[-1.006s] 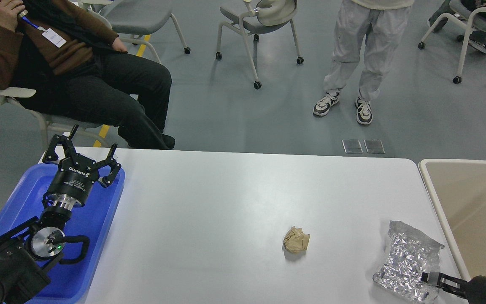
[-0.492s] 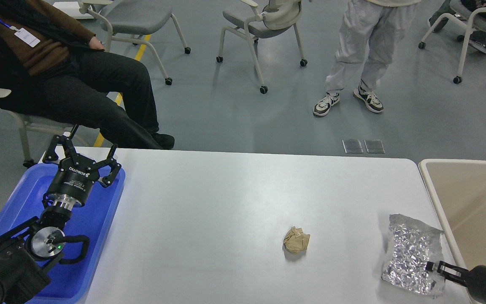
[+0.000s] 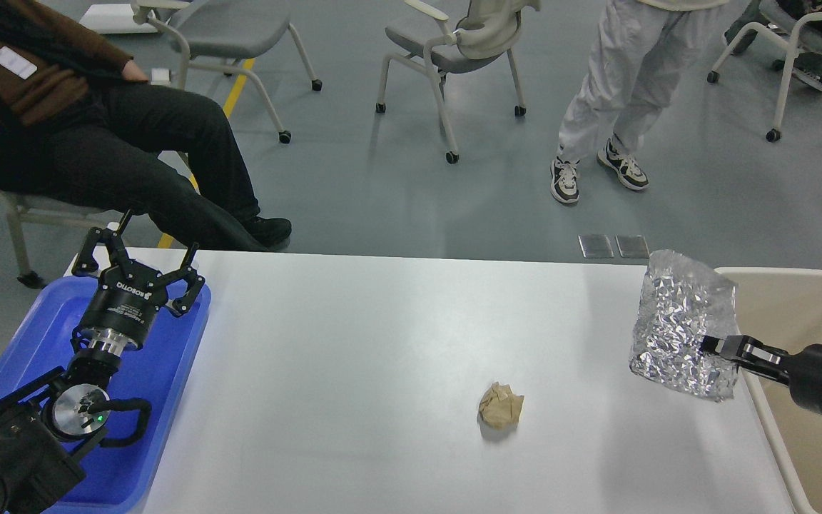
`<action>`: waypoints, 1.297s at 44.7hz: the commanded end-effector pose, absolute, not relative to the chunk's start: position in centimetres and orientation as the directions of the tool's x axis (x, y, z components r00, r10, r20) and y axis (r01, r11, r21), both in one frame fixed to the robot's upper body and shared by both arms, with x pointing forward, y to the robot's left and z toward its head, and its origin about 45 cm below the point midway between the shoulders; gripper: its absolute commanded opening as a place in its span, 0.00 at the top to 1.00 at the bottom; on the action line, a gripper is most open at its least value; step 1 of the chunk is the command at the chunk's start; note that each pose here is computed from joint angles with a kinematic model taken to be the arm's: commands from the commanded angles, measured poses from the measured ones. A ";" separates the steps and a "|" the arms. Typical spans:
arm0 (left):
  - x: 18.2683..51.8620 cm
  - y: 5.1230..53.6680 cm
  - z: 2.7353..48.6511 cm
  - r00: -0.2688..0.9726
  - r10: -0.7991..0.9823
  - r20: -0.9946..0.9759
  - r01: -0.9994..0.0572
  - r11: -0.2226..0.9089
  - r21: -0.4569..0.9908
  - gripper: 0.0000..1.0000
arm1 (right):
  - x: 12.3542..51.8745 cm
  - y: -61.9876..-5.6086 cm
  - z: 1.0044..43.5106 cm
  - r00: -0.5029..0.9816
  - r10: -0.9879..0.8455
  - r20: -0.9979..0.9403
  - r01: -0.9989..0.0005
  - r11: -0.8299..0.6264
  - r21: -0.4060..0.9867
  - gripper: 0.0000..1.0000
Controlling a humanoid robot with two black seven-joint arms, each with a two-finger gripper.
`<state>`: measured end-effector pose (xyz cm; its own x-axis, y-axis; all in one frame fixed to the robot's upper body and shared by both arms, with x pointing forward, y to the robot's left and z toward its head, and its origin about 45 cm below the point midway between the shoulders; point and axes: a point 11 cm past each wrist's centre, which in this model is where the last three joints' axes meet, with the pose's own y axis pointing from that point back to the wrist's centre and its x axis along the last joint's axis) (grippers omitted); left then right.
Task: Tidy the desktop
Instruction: 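Lift the foil bag and carry it toward the beige bin, then lower the foil bag into the beige bin and open the right gripper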
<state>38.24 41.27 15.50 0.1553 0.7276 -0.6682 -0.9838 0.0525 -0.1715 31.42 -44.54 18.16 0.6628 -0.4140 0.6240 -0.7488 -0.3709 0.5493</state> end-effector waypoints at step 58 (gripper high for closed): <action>38.2 41.3 15.5 0.155 0.728 -0.668 -0.984 0.052 -0.171 0.02 | 34.1 -63.7 23.2 0.300 -0.511 0.806 -0.802 0.322 0.503 1.00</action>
<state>38.24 41.26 15.50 0.1562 0.7272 -0.6685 -0.9837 0.0534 -0.1717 35.87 -61.33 26.41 0.3296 -0.5769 0.7473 -0.8623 0.1384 0.4871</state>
